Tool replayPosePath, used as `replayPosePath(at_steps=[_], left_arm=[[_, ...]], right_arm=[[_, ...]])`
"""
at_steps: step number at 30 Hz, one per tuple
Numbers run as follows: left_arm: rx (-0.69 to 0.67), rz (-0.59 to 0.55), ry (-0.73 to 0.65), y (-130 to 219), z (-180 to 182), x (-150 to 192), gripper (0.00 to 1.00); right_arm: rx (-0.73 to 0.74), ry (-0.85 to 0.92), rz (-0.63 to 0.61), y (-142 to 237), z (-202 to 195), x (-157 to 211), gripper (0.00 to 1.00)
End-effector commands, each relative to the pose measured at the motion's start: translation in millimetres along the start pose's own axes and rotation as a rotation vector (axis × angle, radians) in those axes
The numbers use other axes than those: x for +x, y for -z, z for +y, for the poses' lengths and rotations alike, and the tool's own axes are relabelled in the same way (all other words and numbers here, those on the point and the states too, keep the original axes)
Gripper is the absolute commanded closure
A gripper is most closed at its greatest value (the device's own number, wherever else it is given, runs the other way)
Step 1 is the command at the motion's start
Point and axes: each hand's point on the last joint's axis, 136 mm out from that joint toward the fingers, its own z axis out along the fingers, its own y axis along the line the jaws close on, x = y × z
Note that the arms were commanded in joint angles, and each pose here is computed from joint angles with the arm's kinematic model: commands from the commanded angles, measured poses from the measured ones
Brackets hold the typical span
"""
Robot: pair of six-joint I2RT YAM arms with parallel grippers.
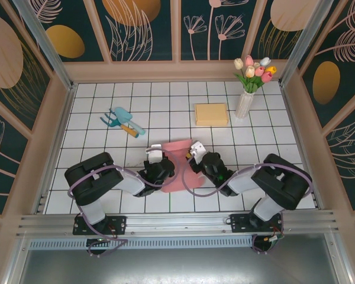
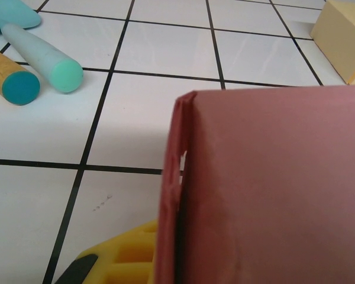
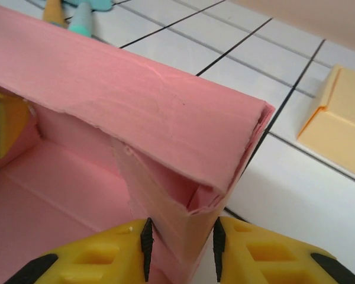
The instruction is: Fold the paper box
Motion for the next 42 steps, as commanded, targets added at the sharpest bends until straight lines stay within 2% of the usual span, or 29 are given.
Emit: replayPosePath(at_steps=[1, 12, 15, 18, 21, 24, 27, 32, 35, 39, 42], left_arm=[[0.124, 0.113, 0.059, 7, -28, 13, 1.00], [0.143, 0.171, 0.190, 17, -30, 10, 1.00], [0.079, 0.174, 0.259, 18, -21, 8, 1.00], [0.008, 0.182, 0.342, 20, -11, 6, 1.00], [0.019, 0.203, 0.423, 25, -12, 4, 1.00], [-0.051, 0.208, 0.493, 31, 0, 1, 1.00], [-0.112, 0.210, 0.512, 35, 10, -1, 1.00], [-0.076, 0.208, 0.568, 40, 12, -2, 1.00], [-0.081, 0.200, 0.573, 41, 12, -6, 1.00], [-0.081, 0.187, 0.564, 41, 12, -9, 1.00], [-0.088, 0.178, 0.551, 40, 13, -10, 1.00]], right_arm=[[0.040, 0.015, -0.133, -6, 7, -34, 0.66], [0.171, 0.064, -0.215, -13, 9, -47, 0.81], [0.284, 0.037, -0.192, -12, -4, -45, 0.88], [0.421, 0.028, -0.145, -9, -21, -38, 0.88], [0.531, 0.001, -0.115, -1, -38, -29, 0.89], [0.627, -0.024, -0.084, 7, -53, -23, 0.90], [0.657, -0.050, -0.052, 9, -60, -20, 0.90], [0.705, -0.026, -0.004, 10, -66, -17, 0.89], [0.645, -0.013, -0.007, 4, -58, -17, 0.83], [0.325, 0.000, -0.086, -10, -10, -32, 0.72], [0.190, -0.006, -0.112, -9, 12, -39, 0.63]])
